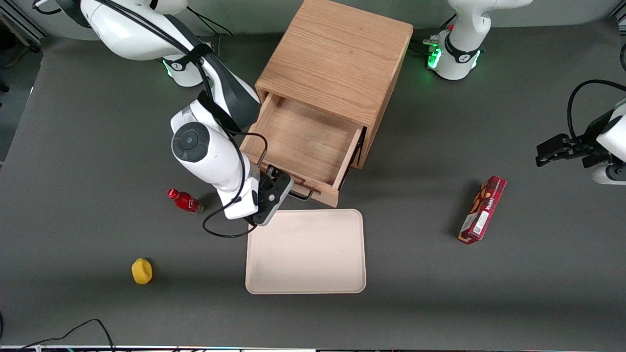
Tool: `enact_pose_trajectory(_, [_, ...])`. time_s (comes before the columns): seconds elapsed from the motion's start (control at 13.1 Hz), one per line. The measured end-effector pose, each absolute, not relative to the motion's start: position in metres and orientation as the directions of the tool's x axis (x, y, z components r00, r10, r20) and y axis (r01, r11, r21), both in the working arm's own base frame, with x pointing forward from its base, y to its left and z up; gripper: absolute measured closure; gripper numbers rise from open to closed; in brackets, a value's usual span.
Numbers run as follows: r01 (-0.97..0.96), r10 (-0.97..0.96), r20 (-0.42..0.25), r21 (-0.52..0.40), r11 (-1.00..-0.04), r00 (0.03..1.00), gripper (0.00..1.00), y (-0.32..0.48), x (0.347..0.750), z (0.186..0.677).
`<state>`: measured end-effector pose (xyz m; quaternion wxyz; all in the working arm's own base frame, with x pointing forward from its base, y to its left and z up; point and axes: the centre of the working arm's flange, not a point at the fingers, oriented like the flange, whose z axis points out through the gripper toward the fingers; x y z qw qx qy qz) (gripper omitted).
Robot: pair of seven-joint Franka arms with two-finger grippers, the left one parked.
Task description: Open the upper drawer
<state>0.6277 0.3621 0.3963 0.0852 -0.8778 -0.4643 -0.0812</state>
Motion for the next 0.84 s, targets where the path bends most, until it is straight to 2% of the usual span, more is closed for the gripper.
enact_pose_trajectory(0.46, [0.832,0.805,0.244,-0.016,-0.554,0.541,0.0,0.331,0.651,0.397])
enact_pose_trajectory(0.84, [0.831,0.802,0.251,-0.018,-0.556,0.542,0.0,0.33,0.654,0.397])
